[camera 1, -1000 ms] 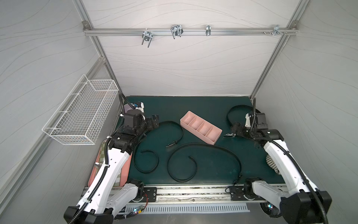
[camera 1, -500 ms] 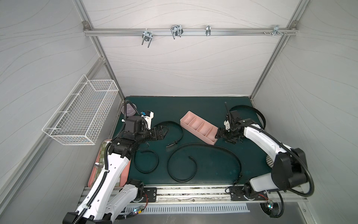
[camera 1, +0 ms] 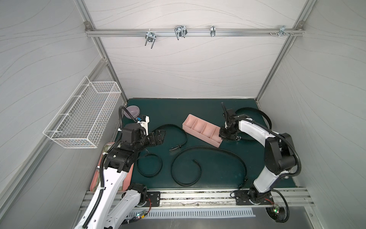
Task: Place the belts into the storage roll
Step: Pick up the container from the center of the board, then place the container at the center of the board.
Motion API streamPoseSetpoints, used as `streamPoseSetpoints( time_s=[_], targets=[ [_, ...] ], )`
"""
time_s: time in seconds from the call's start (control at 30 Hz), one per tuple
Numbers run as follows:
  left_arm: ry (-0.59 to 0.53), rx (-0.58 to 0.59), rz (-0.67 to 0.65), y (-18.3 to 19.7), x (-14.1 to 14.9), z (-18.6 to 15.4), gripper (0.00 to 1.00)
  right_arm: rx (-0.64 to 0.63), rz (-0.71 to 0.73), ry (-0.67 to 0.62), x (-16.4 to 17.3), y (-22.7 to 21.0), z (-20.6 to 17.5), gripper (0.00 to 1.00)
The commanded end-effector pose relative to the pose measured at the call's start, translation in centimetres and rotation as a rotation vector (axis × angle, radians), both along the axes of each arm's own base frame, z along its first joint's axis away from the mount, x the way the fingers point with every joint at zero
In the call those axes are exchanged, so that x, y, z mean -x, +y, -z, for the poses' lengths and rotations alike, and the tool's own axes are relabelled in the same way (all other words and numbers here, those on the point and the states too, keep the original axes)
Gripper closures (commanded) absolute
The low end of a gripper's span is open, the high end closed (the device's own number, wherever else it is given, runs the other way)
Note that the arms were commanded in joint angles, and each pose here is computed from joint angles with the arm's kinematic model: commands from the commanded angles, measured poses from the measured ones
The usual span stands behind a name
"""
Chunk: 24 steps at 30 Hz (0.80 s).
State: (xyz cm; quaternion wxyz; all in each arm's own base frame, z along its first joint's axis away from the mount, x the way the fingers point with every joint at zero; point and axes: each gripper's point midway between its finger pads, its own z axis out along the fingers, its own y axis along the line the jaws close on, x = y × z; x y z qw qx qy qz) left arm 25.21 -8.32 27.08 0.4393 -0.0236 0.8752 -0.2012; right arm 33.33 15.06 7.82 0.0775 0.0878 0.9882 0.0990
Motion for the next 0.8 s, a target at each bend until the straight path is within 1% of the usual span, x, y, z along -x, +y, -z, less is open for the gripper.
streamPoseSetpoints(
  time_s=[0.0, 0.17, 0.23, 0.43, 0.57, 0.67, 0.77],
  targets=[
    [-0.046, 0.0, -0.036, 0.5, -0.2, -1.1, 0.03, 0.066, -0.056, -0.013, -1.1, -0.5, -0.5, 1.0],
    [-0.01, -0.021, -0.035, 0.6, -0.4, 0.0, 0.04, 0.077, -0.138, -0.112, -5.3, -0.2, -2.6, 1.0],
    [0.001, -0.023, -0.032, 0.5, -0.6, 0.4, 0.03, 0.096, -0.142, -0.146, -7.3, -0.5, -3.1, 1.0],
    [0.039, -0.039, -0.03, 0.4, -1.2, 1.5, 0.04, 0.024, -0.14, -0.187, -12.9, 1.2, -3.1, 1.0],
    [0.067, -0.039, -0.017, 0.1, -1.4, 2.1, 0.04, -0.031, -0.164, -0.217, -16.4, 3.1, -3.5, 1.0],
    [0.088, -0.029, -0.005, -0.2, -1.5, 2.7, 0.04, -0.075, -0.191, -0.222, -18.4, 4.3, -3.8, 1.0],
    [0.107, -0.033, 0.001, -0.3, -1.7, 3.1, 0.04, -0.078, -0.215, -0.224, -19.8, 4.6, -3.6, 1.0]
  ],
)
